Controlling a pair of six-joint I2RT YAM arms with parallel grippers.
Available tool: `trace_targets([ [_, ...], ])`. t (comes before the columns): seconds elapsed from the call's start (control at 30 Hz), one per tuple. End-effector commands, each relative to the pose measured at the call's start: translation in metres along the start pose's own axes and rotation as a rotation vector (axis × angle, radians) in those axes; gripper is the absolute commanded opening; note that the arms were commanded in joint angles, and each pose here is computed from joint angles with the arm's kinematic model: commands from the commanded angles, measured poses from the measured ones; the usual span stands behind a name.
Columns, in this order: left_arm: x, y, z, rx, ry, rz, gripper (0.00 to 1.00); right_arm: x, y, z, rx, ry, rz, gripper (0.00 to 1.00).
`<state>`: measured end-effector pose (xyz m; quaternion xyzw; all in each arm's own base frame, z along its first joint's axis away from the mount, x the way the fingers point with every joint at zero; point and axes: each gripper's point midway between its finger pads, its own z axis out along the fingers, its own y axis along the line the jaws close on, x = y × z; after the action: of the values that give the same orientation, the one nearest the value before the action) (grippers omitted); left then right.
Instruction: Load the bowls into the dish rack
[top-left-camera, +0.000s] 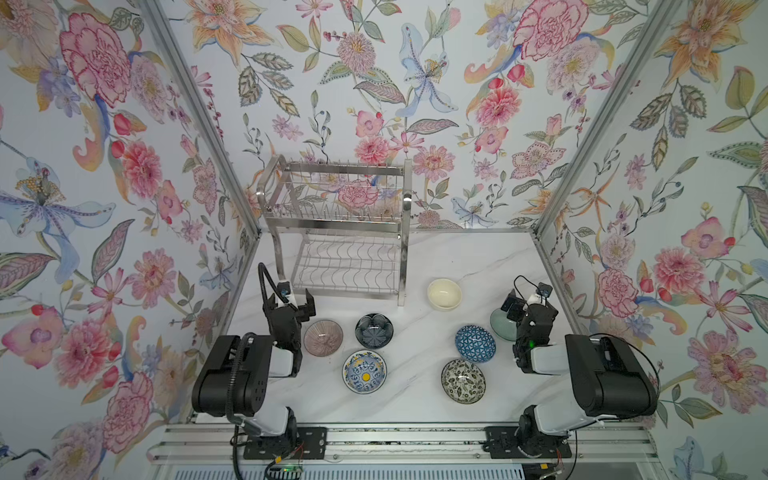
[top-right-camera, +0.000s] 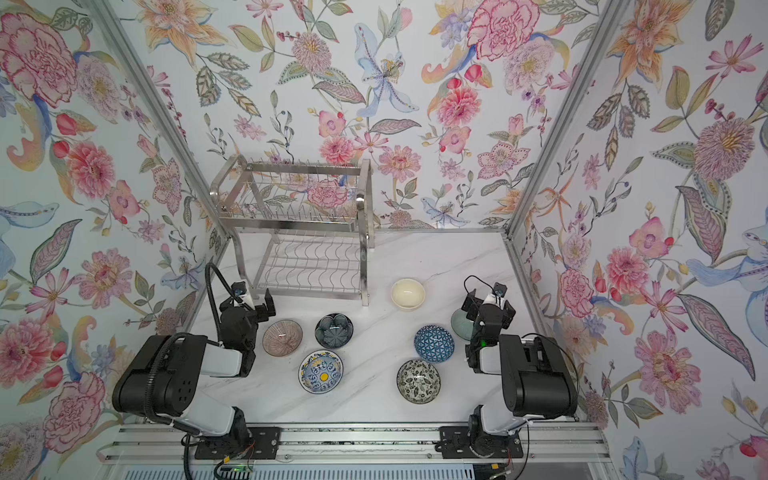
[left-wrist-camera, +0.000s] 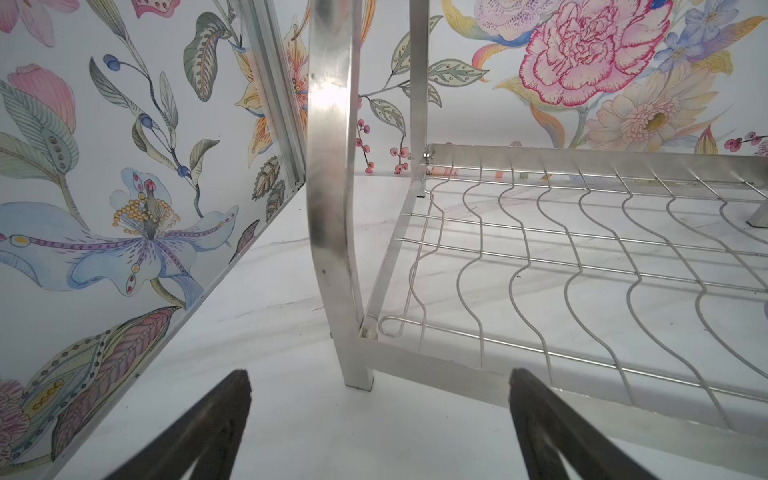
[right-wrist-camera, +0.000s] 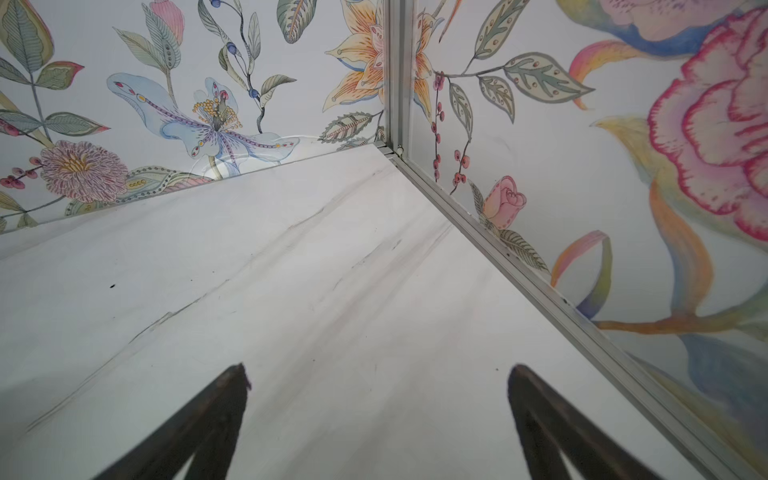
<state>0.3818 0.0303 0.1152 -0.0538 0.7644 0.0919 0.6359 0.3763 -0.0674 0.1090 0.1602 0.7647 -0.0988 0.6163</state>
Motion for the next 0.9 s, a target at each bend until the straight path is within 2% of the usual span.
trace_targets([
  [0.0,-0.009,-0.004,0.001,0.017,-0.026,0.013,0.99,0.000,-0.002,-0.002,0.008,-0.013,0.007,0.99],
  [0.6,-0.009,-0.004,0.001,0.016,-0.025,0.008,0.99,0.000,-0.002,-0.002,0.007,-0.011,0.009,0.99],
  [0.7,-0.010,0.007,0.000,-0.045,-0.033,-0.015,0.99,0.000,-0.002,-0.002,0.008,-0.010,0.008,0.99],
  [0.87,-0.010,0.008,0.000,-0.051,-0.032,-0.016,0.99,0.000,-0.002,-0.002,0.007,-0.010,0.008,0.99],
])
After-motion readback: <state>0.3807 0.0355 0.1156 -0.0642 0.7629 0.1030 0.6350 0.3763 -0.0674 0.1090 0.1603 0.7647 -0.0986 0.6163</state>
